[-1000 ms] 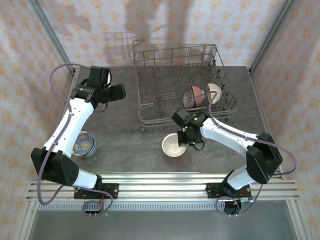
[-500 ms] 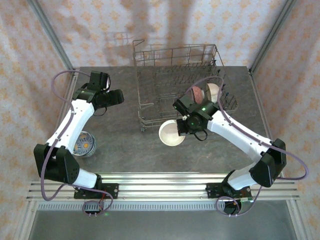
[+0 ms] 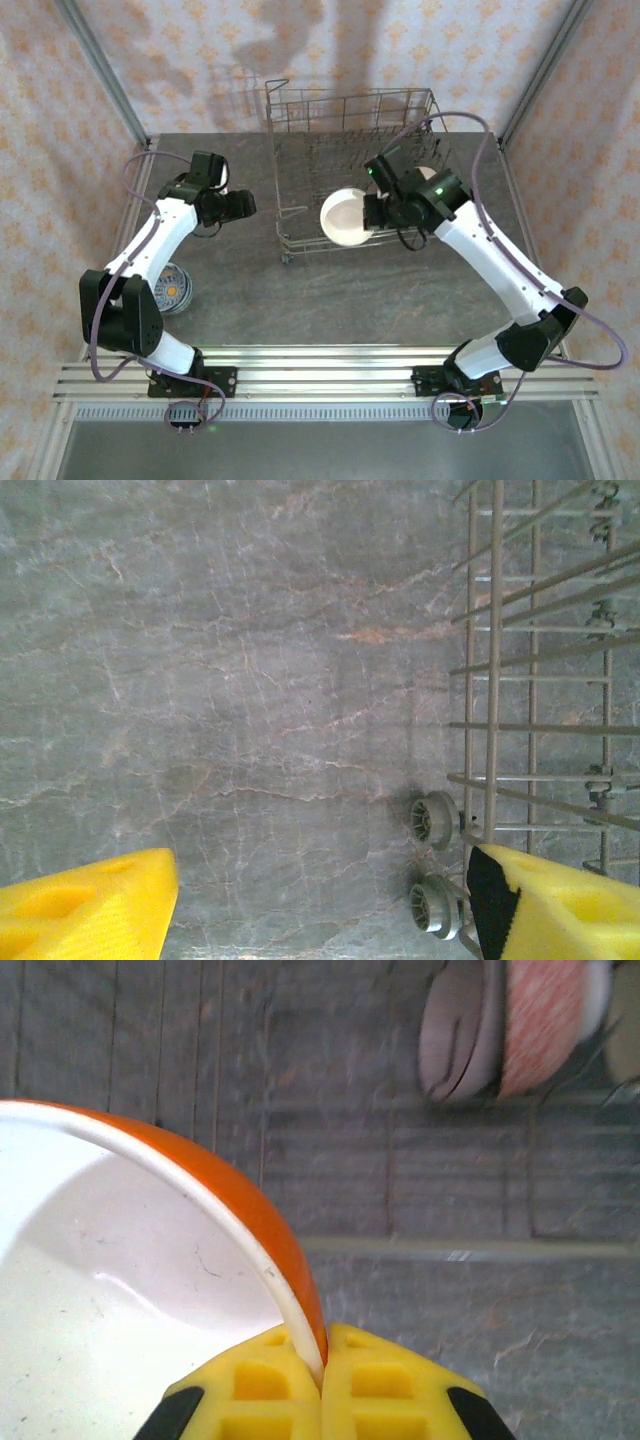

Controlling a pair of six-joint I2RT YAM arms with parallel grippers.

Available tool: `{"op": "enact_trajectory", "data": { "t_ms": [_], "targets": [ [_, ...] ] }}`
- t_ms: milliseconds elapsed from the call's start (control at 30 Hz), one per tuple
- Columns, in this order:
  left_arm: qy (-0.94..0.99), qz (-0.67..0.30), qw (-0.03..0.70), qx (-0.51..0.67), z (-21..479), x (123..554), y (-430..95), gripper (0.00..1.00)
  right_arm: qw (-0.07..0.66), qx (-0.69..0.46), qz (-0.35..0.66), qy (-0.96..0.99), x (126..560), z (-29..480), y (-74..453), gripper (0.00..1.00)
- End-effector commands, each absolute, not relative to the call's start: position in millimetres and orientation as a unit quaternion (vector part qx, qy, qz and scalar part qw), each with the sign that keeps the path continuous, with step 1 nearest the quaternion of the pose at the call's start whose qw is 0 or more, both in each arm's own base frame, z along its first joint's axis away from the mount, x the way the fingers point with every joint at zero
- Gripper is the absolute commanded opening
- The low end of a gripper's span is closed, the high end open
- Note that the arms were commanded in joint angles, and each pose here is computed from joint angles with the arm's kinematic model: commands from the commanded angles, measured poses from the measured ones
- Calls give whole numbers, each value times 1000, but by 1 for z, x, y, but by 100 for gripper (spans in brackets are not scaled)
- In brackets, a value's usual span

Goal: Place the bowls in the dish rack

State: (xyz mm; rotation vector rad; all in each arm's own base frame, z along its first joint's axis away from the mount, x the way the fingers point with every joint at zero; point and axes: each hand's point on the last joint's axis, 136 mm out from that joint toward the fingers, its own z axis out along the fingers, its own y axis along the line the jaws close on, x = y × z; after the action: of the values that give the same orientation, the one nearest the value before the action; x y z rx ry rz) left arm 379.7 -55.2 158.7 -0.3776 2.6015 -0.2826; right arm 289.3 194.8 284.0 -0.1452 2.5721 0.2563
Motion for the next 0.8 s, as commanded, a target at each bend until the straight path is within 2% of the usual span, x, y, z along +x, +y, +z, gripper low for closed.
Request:
{"op": "enact_trajectory", "data": {
  "t_ms": [0,333,767],
  "targets": [
    [957,-118,234,-121,148,379,-68,78,319,-27,35,947,316,306,175,0],
    [966,-142,210,-53,135,371,-114,77,368,13,-118,922,383,334,147,0],
    [961,-194,195,-32,128,355,-172,77,361,30,-318,876,407,325,107,0]
  ]
}}
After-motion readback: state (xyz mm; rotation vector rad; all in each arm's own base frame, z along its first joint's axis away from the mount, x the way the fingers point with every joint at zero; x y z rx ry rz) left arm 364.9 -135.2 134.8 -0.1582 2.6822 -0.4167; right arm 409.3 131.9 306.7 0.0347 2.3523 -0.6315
